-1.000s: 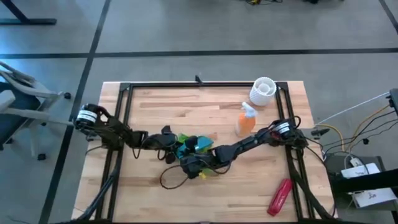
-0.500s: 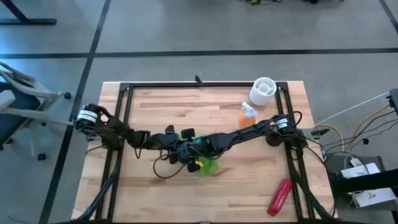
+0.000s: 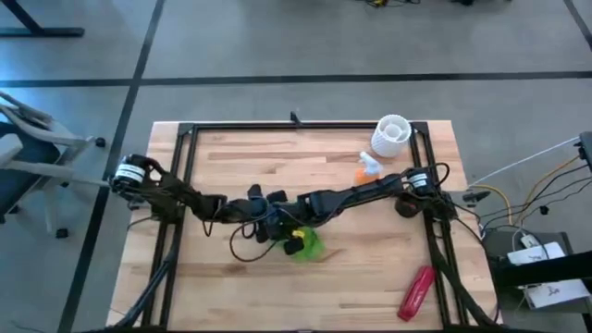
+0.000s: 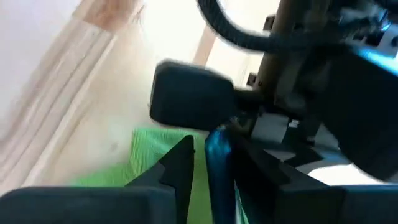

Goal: Apply microfiber cloth
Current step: Wipe the back and front of the tablet with the green microfiber cloth

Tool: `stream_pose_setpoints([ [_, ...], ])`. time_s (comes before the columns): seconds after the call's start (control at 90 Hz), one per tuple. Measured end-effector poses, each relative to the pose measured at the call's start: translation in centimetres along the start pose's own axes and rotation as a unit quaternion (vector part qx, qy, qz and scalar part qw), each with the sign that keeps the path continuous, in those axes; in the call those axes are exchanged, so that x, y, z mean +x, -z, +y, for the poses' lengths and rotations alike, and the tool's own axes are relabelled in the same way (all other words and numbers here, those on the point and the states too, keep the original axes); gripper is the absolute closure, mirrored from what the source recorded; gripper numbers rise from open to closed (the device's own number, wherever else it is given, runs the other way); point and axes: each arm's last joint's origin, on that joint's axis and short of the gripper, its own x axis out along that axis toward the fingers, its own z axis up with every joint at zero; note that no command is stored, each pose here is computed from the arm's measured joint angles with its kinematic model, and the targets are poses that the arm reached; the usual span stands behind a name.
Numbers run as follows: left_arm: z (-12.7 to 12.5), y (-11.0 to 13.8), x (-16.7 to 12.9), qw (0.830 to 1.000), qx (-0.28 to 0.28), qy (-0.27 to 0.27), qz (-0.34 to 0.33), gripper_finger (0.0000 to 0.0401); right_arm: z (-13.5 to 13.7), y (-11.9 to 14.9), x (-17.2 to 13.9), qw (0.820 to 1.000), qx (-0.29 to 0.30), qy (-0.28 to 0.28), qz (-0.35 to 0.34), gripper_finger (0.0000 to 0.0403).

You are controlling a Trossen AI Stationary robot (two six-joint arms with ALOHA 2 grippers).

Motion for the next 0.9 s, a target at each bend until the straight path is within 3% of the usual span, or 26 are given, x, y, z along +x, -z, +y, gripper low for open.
stream_pose_setpoints([
  [0.233,0.1,-0.1,0.0,1.0,-0.005,-0.008,-0.004,0.038,-0.6,0.7,0.0,1.0,0.013,-0.004,0.021,0.0389],
  [0.478,0.4,0.2,-0.7,1.0,0.008,-0.009,0.008,0.038,-1.2,-0.2,-1.3,0.998,0.02,0.037,0.054,0.0393],
  [0.711,1.8,1.3,-4.4,0.999,0.005,-0.048,-0.005,0.038,-2.6,-3.4,-6.7,0.995,0.072,0.073,0.008,0.0393],
  [0.9,1.0,2.0,-6.2,0.998,-0.006,-0.001,-0.061,0.038,-4.1,-3.4,-11.7,0.979,0.155,0.127,-0.041,0.0394],
])
